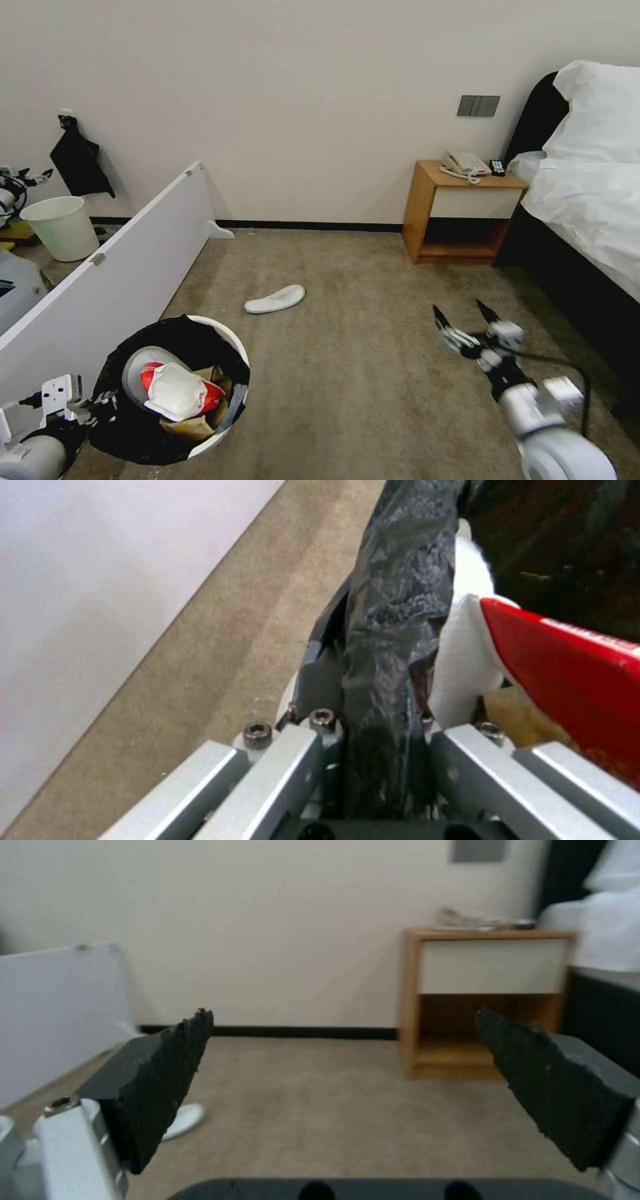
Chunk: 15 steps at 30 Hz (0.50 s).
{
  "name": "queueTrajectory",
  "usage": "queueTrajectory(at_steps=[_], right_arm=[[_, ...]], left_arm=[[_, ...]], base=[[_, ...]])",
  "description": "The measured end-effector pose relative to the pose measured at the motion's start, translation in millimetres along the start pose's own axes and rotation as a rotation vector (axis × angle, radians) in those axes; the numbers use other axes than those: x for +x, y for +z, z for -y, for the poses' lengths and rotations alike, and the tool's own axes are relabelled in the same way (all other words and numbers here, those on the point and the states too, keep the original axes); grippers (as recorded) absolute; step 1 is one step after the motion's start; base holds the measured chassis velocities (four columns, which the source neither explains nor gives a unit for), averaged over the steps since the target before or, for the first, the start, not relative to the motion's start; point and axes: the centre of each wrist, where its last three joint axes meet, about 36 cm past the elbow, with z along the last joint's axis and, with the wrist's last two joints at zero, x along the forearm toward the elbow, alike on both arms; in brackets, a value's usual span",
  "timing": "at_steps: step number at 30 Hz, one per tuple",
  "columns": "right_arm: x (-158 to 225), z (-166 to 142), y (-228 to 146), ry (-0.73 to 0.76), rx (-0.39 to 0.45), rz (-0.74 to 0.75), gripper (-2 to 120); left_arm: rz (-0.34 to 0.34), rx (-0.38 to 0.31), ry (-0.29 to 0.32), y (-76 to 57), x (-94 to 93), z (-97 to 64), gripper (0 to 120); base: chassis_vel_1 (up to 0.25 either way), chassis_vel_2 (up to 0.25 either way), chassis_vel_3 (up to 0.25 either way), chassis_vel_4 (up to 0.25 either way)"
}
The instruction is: Pick up the trash bin, then pick up the garbage from the floor and place it into the trash bin.
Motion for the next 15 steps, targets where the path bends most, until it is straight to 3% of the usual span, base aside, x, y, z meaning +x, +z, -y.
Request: queueTrajectory(at_steps=[6,15], right_arm=[[33.9,0.5,16.4,0.032,0.025,-0.024,100],[43.5,-5.7,29.1,0.000,0.034,-0.020,100]], left_arm=[[-0.004,0.003,0.001,2.9,0.3,-0.5,3],[-0.002,0.009,0.010,4.7,1.8,2.9,3]], base=[[0.000,0.000,0.000,0.000],[0.000,0.000,0.000,0.000]])
